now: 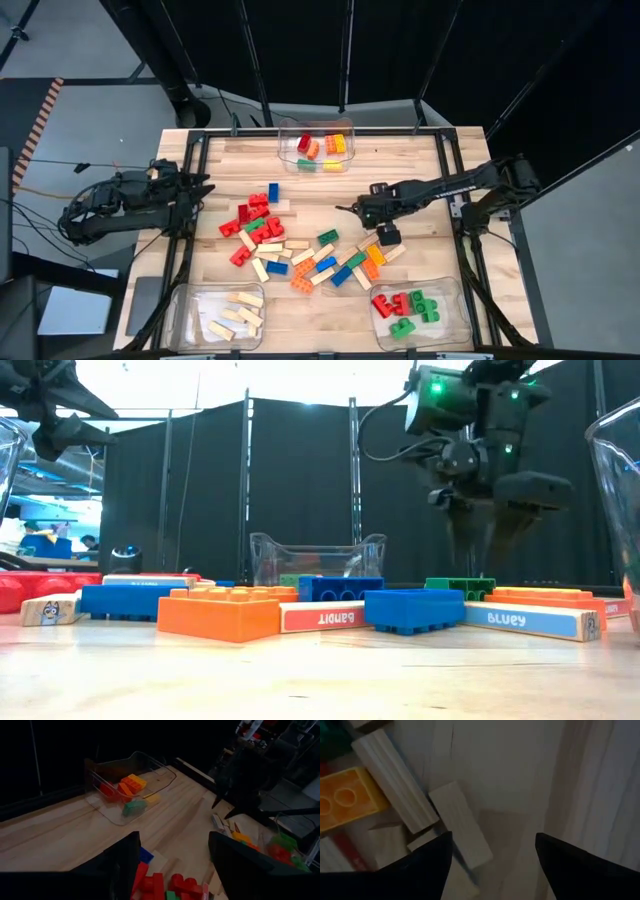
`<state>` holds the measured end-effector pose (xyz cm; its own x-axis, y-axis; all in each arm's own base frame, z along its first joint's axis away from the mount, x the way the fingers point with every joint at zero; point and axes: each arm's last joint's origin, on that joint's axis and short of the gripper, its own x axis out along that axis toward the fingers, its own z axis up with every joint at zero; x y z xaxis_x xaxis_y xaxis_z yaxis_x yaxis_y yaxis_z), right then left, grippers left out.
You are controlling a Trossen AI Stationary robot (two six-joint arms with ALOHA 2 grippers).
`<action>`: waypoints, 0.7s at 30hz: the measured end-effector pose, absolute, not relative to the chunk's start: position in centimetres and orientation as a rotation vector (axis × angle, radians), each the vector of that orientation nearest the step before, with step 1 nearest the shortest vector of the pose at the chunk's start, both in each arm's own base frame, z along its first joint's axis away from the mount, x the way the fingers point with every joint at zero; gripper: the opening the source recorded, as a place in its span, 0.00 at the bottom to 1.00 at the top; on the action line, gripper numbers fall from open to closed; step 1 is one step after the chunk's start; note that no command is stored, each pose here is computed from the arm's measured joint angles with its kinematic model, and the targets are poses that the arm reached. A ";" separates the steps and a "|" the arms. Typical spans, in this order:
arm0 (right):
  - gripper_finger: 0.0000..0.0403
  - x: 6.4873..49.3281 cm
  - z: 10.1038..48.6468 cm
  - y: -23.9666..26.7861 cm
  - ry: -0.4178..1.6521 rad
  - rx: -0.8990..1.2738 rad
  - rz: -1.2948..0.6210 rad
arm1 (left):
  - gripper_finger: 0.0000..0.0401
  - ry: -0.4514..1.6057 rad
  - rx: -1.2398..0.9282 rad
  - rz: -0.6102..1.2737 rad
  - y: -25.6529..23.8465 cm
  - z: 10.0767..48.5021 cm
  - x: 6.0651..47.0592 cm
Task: Sort blocks by size
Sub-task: Put the white block into the bottom left transparent bin
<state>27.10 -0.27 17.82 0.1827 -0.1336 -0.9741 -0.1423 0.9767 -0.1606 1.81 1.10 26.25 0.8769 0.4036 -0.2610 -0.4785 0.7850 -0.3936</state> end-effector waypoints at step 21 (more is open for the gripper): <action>0.73 26.6 15.3 -0.7 1.311 -0.254 0.062 | 0.61 0.176 -0.485 0.515 1.2 26.0 1.7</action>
<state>26.58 -0.67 15.34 0.2599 -0.0976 -0.9607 -0.1884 0.9706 -0.1495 1.71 1.17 26.04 0.8582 0.4302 -0.2800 -0.5117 0.7603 -0.4002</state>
